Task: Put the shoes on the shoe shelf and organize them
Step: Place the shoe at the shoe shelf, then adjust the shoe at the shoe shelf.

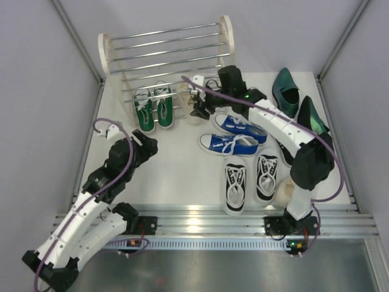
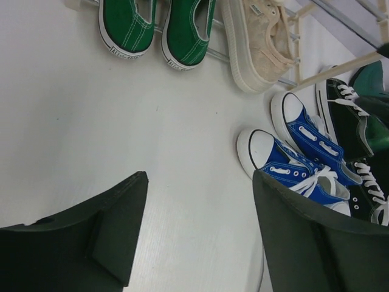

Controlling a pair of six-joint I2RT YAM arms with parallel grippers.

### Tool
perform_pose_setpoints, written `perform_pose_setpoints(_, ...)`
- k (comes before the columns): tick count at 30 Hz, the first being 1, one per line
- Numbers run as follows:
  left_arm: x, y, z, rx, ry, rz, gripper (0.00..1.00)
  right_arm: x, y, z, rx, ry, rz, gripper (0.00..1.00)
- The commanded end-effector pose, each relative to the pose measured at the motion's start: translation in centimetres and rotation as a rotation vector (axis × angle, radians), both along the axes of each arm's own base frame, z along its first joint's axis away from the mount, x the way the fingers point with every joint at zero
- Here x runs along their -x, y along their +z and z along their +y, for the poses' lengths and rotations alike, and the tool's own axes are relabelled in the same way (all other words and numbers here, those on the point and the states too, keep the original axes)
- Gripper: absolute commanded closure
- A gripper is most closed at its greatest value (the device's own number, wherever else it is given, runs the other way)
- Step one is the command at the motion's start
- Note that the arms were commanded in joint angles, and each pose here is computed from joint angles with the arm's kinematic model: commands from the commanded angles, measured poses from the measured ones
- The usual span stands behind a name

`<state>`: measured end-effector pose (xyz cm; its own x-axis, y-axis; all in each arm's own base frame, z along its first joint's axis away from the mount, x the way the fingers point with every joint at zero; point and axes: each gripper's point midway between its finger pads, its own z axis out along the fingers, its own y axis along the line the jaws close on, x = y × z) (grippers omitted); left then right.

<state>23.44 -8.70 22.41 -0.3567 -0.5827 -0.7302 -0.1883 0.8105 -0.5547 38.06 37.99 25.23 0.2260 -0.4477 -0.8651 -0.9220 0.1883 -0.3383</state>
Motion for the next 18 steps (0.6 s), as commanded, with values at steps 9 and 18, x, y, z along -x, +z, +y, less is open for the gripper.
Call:
perform_pose_setpoints(9, -11.4, 0.7, -1.1, 0.032, -0.012, 0.059, 0.72, 12.4, -3.4, -7.7, 0.020, 0.241, 0.426, 0.45)
perform_pose_setpoints(18, -19.8, -1.0, -1.4, -0.201, -0.149, 0.029, 0.71, 12.3, -4.0, -10.7, -0.021, 0.108, 0.485, 0.41)
